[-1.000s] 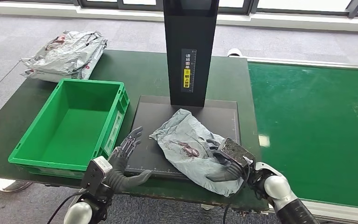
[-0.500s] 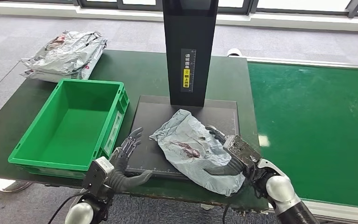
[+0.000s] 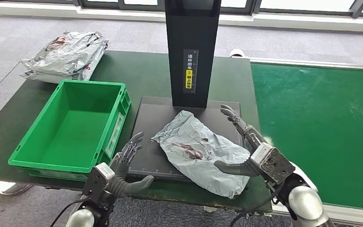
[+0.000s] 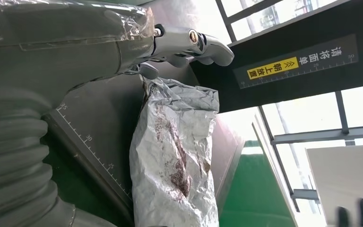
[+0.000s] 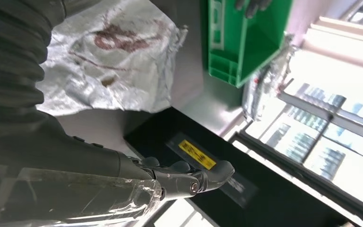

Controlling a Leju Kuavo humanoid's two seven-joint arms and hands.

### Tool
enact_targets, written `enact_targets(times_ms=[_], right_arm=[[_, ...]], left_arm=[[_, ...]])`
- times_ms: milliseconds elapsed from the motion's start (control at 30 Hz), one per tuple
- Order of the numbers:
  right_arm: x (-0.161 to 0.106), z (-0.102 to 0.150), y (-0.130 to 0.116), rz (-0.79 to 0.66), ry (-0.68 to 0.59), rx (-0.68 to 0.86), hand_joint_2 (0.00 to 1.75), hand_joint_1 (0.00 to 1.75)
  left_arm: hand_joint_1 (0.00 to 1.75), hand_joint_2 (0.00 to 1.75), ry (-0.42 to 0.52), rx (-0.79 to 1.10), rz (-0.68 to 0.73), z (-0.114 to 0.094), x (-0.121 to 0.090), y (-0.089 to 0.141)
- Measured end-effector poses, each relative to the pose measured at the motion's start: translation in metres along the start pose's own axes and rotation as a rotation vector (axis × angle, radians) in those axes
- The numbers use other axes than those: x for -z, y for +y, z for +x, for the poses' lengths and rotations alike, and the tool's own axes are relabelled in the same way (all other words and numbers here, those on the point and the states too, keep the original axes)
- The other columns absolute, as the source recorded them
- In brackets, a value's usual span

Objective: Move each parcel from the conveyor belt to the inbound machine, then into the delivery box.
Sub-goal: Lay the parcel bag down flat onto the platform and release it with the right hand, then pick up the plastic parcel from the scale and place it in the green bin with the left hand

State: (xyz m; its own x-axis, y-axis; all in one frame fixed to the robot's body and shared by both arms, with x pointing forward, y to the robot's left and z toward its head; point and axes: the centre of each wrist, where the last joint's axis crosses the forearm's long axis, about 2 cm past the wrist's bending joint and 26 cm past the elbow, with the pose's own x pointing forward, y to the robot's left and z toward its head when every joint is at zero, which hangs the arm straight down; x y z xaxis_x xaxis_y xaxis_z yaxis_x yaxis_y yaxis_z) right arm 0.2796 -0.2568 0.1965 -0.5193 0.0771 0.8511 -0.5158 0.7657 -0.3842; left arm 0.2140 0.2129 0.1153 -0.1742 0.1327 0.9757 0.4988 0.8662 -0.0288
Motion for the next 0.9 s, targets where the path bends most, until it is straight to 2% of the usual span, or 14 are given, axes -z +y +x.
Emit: enact_targets(times_ms=[100, 200, 300, 400, 500, 733, 900], right_arm=[[0.0, 0.017, -0.005, -0.062, -0.059, -0.043, 1.75, 0.0], [-0.006, 0.029, -0.007, -0.127, -0.109, -0.052, 1.75, 0.0], [-0.017, 0.033, -0.003, -0.163, -0.13, -0.027, 1.75, 0.0], [-0.023, 0.034, 0.001, -0.178, -0.132, -0.002, 1.75, 0.0], [-0.026, 0.033, 0.009, -0.192, -0.127, 0.088, 1.75, 0.0], [-0.031, 0.024, 0.033, -0.223, -0.124, 0.325, 1.75, 0.0], [-0.028, 0.023, 0.035, -0.229, -0.122, 0.365, 1.75, 0.0]], left_arm=[[0.0, 1.75, 0.005, 0.039, 0.013, 0.002, -0.001, -0.001], [0.0, 1.75, 0.026, 0.159, 0.015, 0.005, -0.002, -0.002], [0.0, 1.75, 0.038, 0.261, -0.002, 0.008, 0.0, -0.003], [0.0, 1.75, 0.032, 0.284, -0.009, 0.011, 0.002, -0.005], [0.0, 1.75, 0.033, 0.376, -0.054, 0.013, 0.007, -0.009], [0.0, 1.75, 0.025, 0.783, -0.271, 0.022, 0.054, -0.038], [0.0, 1.75, 0.059, 0.884, -0.416, 0.011, 0.085, -0.048]])
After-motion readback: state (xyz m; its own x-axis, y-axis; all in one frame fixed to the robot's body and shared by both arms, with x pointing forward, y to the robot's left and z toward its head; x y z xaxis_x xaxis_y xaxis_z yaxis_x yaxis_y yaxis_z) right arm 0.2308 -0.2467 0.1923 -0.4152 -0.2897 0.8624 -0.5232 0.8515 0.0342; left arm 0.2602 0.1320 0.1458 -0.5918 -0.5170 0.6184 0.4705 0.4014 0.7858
